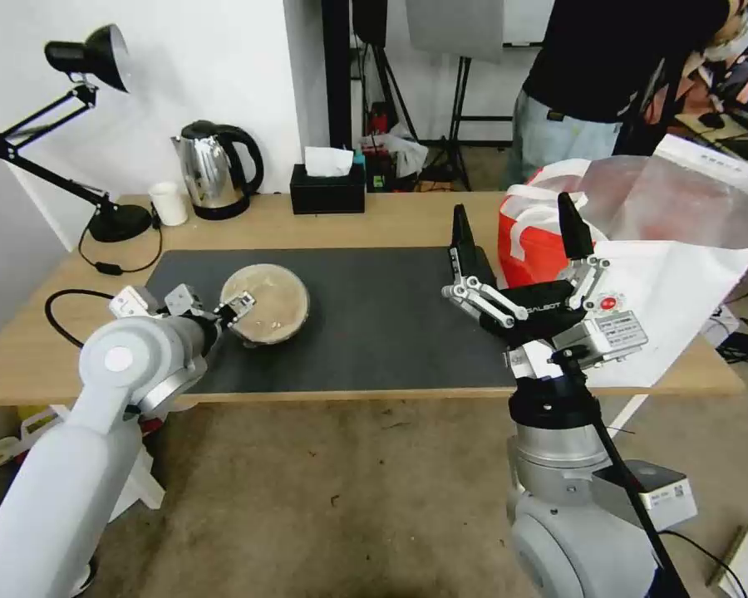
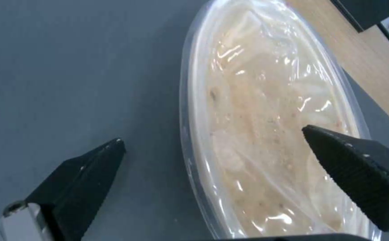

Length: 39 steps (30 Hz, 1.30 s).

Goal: Pick up the trash from the table and place it into the takeout bag.

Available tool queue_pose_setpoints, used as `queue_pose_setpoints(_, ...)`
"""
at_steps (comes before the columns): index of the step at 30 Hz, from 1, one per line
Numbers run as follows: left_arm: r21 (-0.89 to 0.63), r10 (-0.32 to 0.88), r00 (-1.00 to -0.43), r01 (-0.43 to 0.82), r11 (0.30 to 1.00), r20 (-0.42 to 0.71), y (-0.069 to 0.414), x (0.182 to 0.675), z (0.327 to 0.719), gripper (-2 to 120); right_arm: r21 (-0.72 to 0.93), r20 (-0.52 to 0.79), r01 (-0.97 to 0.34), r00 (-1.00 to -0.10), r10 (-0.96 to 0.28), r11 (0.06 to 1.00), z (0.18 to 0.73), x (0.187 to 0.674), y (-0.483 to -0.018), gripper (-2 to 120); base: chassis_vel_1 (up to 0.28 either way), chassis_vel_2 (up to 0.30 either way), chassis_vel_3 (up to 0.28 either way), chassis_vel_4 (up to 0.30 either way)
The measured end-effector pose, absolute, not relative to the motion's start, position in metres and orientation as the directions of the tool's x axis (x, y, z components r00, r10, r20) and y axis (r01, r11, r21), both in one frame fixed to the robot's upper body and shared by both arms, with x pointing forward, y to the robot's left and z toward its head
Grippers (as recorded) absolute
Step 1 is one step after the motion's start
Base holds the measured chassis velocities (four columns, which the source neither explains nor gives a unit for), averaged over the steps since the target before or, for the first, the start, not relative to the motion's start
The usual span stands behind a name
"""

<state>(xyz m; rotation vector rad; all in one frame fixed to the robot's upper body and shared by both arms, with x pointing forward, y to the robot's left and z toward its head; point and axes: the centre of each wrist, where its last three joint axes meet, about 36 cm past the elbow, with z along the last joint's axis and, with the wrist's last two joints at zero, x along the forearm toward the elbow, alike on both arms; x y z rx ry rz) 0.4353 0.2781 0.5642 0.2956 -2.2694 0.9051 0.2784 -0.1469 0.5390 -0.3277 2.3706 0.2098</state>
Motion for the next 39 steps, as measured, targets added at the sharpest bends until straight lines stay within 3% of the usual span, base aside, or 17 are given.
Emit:
queue_pose_setpoints(34,-0.558,0.1,-0.738,-0.406,0.724,0.667,0.265,0.448,0.554,100,0.059,-0.685,-0.283,-0.709,-0.168,0.957,0.537,0.282,-0.148,100,0.0,0.0,0.0,0.0)
queue_pose_setpoints(39,-0.559,0.102,-0.738,-0.405,0.723,0.666,0.265,0.448,0.554,89,0.057,-0.686,-0.284,-0.708,-0.168,0.957,0.537,0.282,-0.148,100,0.0,0.0,0.0,0.0)
